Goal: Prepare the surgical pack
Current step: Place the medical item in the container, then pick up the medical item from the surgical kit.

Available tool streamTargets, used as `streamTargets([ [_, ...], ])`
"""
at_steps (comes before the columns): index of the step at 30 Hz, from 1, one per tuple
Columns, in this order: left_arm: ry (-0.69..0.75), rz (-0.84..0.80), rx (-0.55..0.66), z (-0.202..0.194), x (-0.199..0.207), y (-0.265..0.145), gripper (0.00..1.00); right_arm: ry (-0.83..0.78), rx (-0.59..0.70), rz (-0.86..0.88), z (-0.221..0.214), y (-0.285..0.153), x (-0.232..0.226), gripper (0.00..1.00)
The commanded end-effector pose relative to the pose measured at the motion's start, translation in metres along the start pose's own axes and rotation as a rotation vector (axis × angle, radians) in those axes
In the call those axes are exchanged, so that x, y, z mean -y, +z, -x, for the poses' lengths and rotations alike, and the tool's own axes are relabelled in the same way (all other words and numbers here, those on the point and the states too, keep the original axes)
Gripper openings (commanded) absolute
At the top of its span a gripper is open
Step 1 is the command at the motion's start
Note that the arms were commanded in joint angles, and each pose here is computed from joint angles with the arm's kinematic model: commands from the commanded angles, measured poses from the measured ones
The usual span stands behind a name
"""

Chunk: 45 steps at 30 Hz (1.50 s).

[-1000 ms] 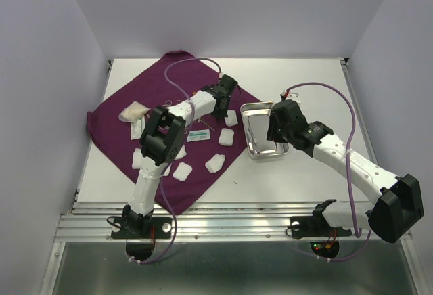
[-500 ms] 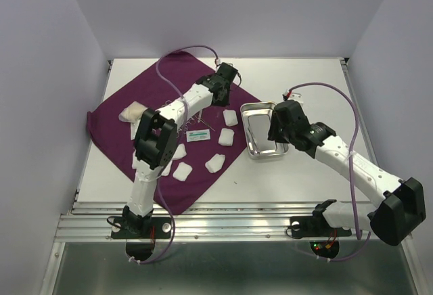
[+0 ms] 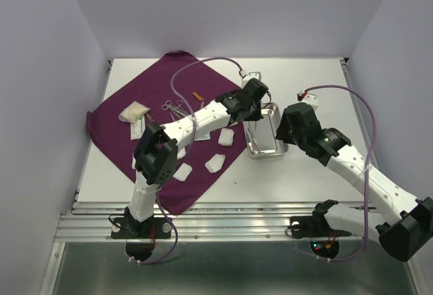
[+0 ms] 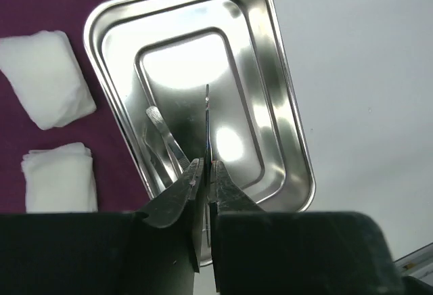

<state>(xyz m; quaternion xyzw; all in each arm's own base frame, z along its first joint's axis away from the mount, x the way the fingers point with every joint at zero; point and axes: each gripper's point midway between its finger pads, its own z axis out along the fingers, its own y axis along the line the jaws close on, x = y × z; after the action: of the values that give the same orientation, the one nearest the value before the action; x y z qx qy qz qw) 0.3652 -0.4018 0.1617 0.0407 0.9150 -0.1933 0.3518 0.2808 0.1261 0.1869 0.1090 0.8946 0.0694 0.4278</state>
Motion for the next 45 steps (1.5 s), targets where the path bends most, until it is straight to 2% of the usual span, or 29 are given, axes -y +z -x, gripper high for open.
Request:
streamTargets([
  [1, -0.114, -0.014, 0.009, -0.012, 0.01, 0.012, 0.0, 0.032, 0.043, -0.046, 0.008, -0.013, 0.013, 0.46],
  [8, -0.111, 0.026, -0.015, -0.053, 0.021, 0.034, 0.0, 0.041, 0.057, -0.06, 0.011, -0.022, 0.021, 0.47],
  [11, -0.137, 0.042, -0.042, -0.069, 0.016, 0.038, 0.04, 0.041, 0.05, -0.061, 0.008, -0.021, 0.021, 0.47],
  [15, -0.148, 0.056, -0.031, -0.073, 0.013, 0.035, 0.22, 0.04, 0.046, -0.061, 0.005, -0.02, 0.022, 0.47],
  [17, -0.155, 0.056, -0.02, -0.07, 0.014, 0.032, 0.26, 0.037, 0.045, -0.062, 0.005, -0.019, 0.022, 0.47],
  [20, -0.154, 0.059, -0.012, -0.068, 0.012, 0.029, 0.42, 0.037, 0.045, -0.06, 0.005, -0.019, 0.021, 0.47],
  [21, -0.154, 0.061, -0.01, -0.067, 0.012, 0.028, 0.52, 0.036, 0.044, -0.06, 0.005, -0.019, 0.021, 0.47],
  [22, -0.152, 0.06, -0.007, -0.065, 0.012, 0.027, 0.54, 0.035, 0.046, -0.061, 0.005, -0.019, 0.022, 0.47],
  [27, -0.152, 0.078, 0.066, -0.04, 0.009, 0.001, 0.51, 0.038, 0.047, -0.051, 0.006, -0.02, 0.019, 0.47],
  [30, -0.151, 0.126, 0.136, -0.019, -0.008, -0.02, 0.48, 0.04, 0.044, -0.047, 0.005, -0.02, 0.019, 0.47],
  [32, -0.176, 0.162, 0.174, -0.002, -0.027, -0.032, 0.47, 0.043, 0.044, -0.043, 0.004, -0.019, 0.019, 0.48],
  [36, -0.22, 0.274, 0.175, 0.003, -0.08, -0.038, 0.44, 0.043, 0.027, -0.023, 0.001, -0.016, 0.014, 0.5],
  [42, -0.276, 0.397, 0.118, -0.006, -0.156, -0.027, 0.45, 0.048, 0.02, 0.003, 0.0, -0.014, 0.007, 0.54],
  [45, -0.292, 0.447, 0.11, -0.005, -0.179, -0.02, 0.47, 0.051, 0.025, 0.008, 0.002, -0.016, 0.006, 0.54],
])
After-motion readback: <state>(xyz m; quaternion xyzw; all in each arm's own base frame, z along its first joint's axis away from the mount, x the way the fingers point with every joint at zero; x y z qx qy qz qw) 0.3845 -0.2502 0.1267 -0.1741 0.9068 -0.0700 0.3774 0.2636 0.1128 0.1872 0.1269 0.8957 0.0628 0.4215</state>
